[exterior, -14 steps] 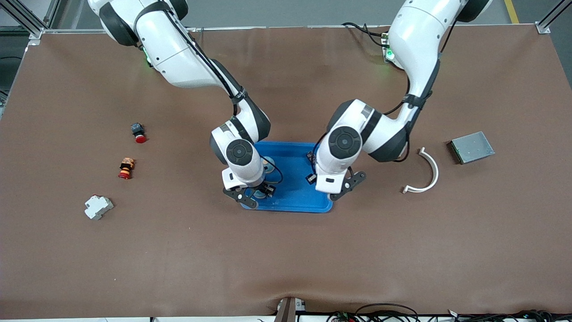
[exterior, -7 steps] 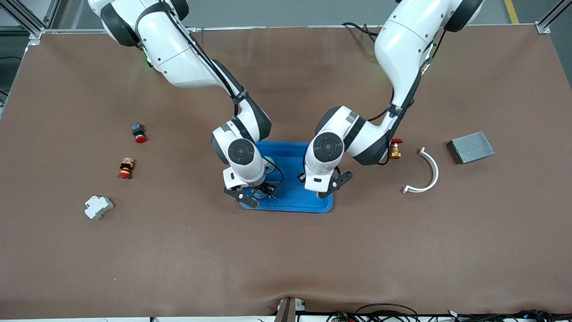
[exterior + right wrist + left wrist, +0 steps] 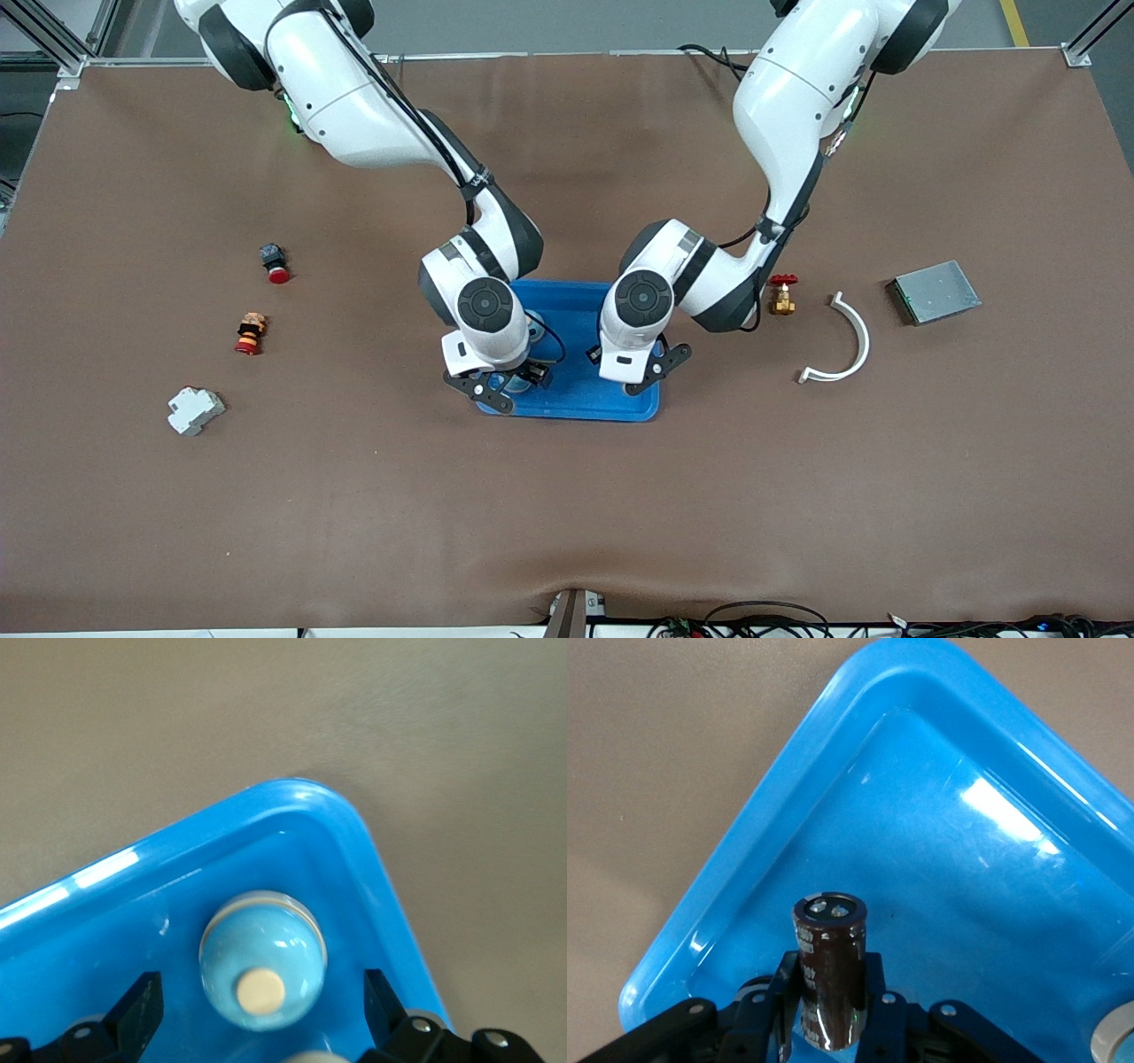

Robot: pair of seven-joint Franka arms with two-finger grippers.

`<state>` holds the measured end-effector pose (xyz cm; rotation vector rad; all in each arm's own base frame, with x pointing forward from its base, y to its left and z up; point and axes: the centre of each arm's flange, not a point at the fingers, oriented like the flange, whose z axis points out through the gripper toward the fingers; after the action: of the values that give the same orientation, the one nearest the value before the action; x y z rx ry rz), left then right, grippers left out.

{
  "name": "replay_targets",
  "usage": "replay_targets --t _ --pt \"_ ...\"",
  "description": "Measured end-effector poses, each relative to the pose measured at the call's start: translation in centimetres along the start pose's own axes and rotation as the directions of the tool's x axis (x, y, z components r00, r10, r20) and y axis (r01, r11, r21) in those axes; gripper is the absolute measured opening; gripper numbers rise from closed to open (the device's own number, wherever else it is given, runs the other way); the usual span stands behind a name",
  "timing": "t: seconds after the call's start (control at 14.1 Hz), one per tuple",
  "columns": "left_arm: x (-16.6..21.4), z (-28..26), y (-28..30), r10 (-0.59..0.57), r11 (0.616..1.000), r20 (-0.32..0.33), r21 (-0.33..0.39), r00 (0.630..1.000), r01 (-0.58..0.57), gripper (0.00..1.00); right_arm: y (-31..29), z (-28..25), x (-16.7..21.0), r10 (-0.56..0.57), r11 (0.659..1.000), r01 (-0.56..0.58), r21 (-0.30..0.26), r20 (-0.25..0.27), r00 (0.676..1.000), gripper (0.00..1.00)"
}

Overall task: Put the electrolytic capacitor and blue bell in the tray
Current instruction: 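Lower the second bell into the tray and open the right gripper, then release the capacitor into the tray while the right gripper withdraws to rest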

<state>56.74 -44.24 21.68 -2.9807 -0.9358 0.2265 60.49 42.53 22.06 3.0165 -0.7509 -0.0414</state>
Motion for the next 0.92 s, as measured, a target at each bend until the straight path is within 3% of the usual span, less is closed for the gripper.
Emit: replay_targets --t 0.36,0.85,0.92 --pt "0.5 2.0 -0.2 -0.004 1.000 0.004 0.014 1.000 0.004 0.33 0.5 -4.4 1.6 -0.040 0.998 0.040 -0.044 0.010 0.999 1.00" --pt "0.8 3.0 -0.1 -0.004 1.000 0.000 0.007 1.000 0.004 0.33 10.0 -16.6 11.9 -0.295 0.955 0.296 -0.033 0.034 0.955 1.00" --pt "0.9 2.9 -0.1 0.003 1.000 0.000 0.006 1.000 -0.003 0.39 11.3 -17.8 12.6 -0.322 0.946 0.323 -0.036 0.043 0.946 1.00"
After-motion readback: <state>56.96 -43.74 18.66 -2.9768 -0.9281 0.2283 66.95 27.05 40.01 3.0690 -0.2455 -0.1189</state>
